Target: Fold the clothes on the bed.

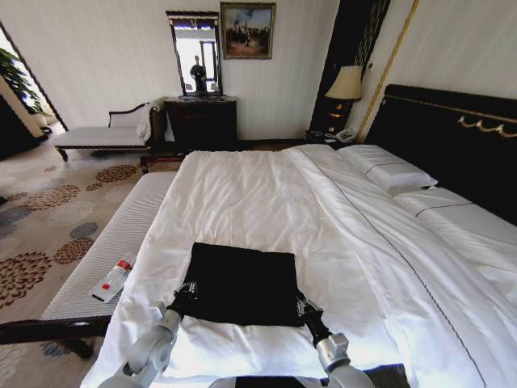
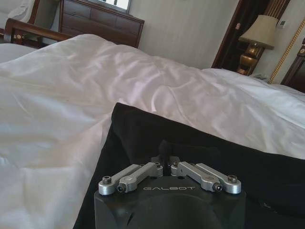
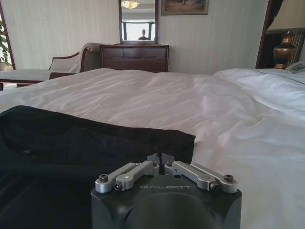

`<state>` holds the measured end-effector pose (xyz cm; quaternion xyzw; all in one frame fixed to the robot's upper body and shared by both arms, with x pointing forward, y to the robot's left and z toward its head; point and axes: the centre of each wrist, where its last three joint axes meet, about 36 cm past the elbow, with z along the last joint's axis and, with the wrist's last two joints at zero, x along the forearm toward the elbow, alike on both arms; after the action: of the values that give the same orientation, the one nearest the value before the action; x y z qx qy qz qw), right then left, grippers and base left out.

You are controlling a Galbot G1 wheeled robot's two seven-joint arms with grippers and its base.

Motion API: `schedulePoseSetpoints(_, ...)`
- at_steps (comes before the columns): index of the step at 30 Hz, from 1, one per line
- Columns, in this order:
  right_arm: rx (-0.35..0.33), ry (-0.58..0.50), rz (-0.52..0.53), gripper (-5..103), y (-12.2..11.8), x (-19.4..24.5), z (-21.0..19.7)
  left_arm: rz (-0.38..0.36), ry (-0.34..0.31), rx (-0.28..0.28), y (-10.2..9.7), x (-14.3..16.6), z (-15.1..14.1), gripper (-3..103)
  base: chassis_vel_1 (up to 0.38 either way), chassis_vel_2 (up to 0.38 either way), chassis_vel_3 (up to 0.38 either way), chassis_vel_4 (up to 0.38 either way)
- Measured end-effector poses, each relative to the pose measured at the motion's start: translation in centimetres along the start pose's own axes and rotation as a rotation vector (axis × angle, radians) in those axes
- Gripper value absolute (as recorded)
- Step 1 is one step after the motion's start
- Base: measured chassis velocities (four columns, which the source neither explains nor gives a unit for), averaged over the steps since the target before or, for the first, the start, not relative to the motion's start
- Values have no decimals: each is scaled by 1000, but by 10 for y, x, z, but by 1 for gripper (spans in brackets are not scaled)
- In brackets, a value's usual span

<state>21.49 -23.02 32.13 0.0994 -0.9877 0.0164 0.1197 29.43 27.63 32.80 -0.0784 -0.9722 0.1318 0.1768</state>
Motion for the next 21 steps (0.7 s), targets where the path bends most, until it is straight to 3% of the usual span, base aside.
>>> schedulePoseSetpoints(10,39,22,-21,-3,8,13,14,-30,3,-56,8,6,7,-1,0,0,0,0)
schedulePoseSetpoints(11,39,23,-22,1,9,13,14,-36,0,-59,7,6,8,-1,0,0,0,0)
schedulePoseSetpoints(13,39,31,-29,13,12,15,16,-64,-26,-94,7,13,15,14,0,0,0,0)
schedulePoseSetpoints(14,39,31,-29,13,12,15,16,-64,-26,-94,7,13,15,14,0,0,0,0)
schedulePoseSetpoints(16,40,38,-32,18,13,18,17,-71,-32,-130,7,22,20,24,0,0,0,0)
schedulePoseSetpoints(18,40,39,-32,23,14,19,17,-73,-31,-134,7,26,21,24,0,0,0,0)
schedulePoseSetpoints(21,42,36,-33,40,16,24,18,-81,-34,-131,3,37,22,40,0,0,0,0)
